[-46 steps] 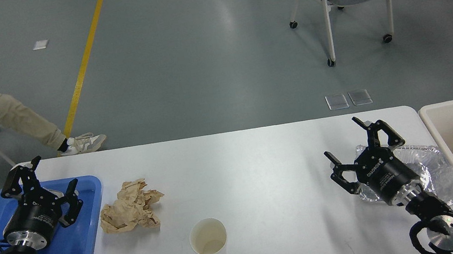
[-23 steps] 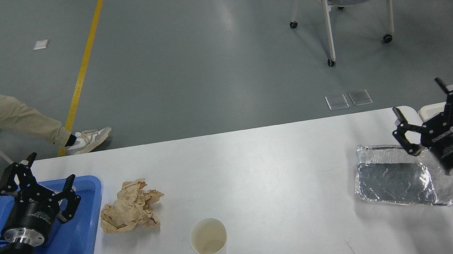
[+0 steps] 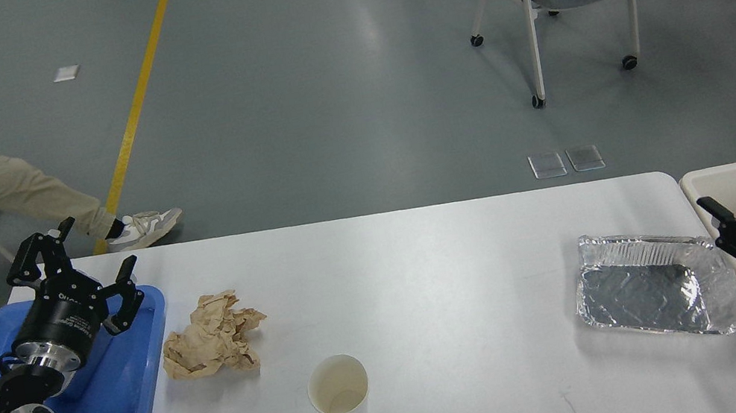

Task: Tidy desktop
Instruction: 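Lift the foil tray with the right gripper and move it away, then withdraw the right gripper from the foil tray toward the bin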

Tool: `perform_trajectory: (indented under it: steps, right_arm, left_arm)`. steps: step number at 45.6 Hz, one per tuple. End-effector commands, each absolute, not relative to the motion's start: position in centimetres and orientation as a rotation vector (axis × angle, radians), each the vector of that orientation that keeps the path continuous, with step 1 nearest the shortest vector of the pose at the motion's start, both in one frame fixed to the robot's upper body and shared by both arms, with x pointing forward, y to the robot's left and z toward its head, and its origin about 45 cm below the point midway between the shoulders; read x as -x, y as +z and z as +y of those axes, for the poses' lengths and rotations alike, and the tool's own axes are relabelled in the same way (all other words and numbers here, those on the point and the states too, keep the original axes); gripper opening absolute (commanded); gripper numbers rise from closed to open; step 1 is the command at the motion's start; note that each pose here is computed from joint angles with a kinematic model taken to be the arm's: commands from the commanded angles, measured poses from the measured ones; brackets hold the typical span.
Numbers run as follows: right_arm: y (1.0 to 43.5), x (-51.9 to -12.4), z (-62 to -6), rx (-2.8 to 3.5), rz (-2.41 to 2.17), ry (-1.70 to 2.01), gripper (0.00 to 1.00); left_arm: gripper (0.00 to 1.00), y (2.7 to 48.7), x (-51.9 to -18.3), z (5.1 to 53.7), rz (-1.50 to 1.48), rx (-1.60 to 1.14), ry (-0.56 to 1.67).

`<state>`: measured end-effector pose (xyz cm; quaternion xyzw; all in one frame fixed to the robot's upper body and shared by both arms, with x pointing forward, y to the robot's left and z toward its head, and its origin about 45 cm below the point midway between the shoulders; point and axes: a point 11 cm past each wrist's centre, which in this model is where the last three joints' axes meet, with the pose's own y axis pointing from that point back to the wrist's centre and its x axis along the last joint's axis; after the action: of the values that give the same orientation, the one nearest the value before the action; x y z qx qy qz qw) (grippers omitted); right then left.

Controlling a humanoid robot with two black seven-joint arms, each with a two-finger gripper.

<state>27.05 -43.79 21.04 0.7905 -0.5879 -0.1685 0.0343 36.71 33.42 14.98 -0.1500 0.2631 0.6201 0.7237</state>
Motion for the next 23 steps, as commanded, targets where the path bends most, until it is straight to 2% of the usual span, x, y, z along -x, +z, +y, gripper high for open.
perform_trajectory:
  steps: [1, 16, 23]
  right_arm:
    - [21.8, -25.0, -44.6, -2.321, -1.59, -0.413, 1.0]
    - [27.8, -22.8, -50.2, -1.951, -1.283, -0.229, 1.0]
    - [27.5, -21.4, -51.2, -1.837, -1.282, -0.236, 1.0]
  left_arm:
    - [0.97, 14.9, -37.2, 31.6, 0.584, 0.311, 1.319]
    - [0.97, 14.8, -37.4, 29.8, 0.6, 0.327, 1.274]
    - [0.97, 14.1, -37.2, 29.4, 0.621, 0.332, 1.267]
